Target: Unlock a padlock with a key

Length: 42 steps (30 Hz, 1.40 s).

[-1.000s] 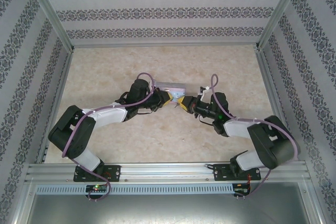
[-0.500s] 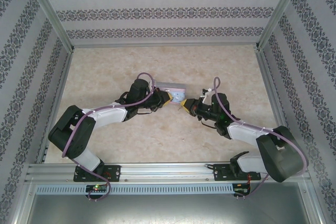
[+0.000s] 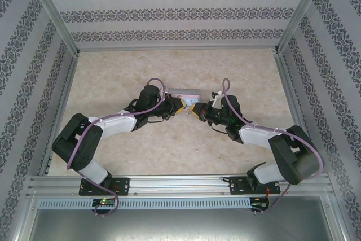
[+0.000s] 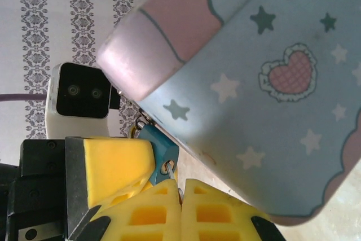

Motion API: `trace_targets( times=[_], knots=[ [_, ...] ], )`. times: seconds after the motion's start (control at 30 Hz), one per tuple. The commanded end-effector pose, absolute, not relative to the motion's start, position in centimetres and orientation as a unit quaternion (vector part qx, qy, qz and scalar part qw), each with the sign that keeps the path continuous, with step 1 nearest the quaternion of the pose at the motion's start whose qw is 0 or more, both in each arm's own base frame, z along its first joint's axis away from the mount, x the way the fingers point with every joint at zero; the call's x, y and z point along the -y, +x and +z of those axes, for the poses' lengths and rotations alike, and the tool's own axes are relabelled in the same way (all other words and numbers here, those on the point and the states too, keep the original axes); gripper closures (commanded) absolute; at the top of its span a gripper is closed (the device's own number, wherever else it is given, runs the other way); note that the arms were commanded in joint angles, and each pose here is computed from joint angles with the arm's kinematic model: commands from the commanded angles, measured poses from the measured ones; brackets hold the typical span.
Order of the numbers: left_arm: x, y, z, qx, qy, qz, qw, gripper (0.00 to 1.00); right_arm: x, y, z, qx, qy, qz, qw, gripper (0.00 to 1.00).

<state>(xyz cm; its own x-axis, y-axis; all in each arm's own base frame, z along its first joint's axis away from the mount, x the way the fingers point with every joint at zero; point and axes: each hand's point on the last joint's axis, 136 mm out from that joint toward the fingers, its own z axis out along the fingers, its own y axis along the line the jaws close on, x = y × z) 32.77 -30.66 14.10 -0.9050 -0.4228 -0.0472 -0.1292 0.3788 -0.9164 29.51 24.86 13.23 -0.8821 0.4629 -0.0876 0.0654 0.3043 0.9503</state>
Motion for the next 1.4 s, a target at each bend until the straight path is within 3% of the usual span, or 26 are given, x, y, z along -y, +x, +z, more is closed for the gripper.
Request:
trace_targets(
  times=[0.0, 0.77, 1.37],
  knots=[
    [31.0, 31.9, 14.1, -0.815, -0.166, -0.542, 0.12, 1.0, -25.6, 30.1, 14.3, -0.781, 0.148, 0.575, 0.193, 1.0],
    [31.1, 31.6, 13.9, -0.815, -0.158, -0.545, 0.116, 1.0, -27.3, 31.4, 16.1, -0.746, 0.154, 0.62, 0.189, 1.0],
    [32.5, 30.9, 18.8, -0.755, -0.146, -0.633, 0.089, 1.0, -27.1, 33.8, 17.4, -0.716, 0.127, 0.661, 0.185, 1.0]
  ],
)
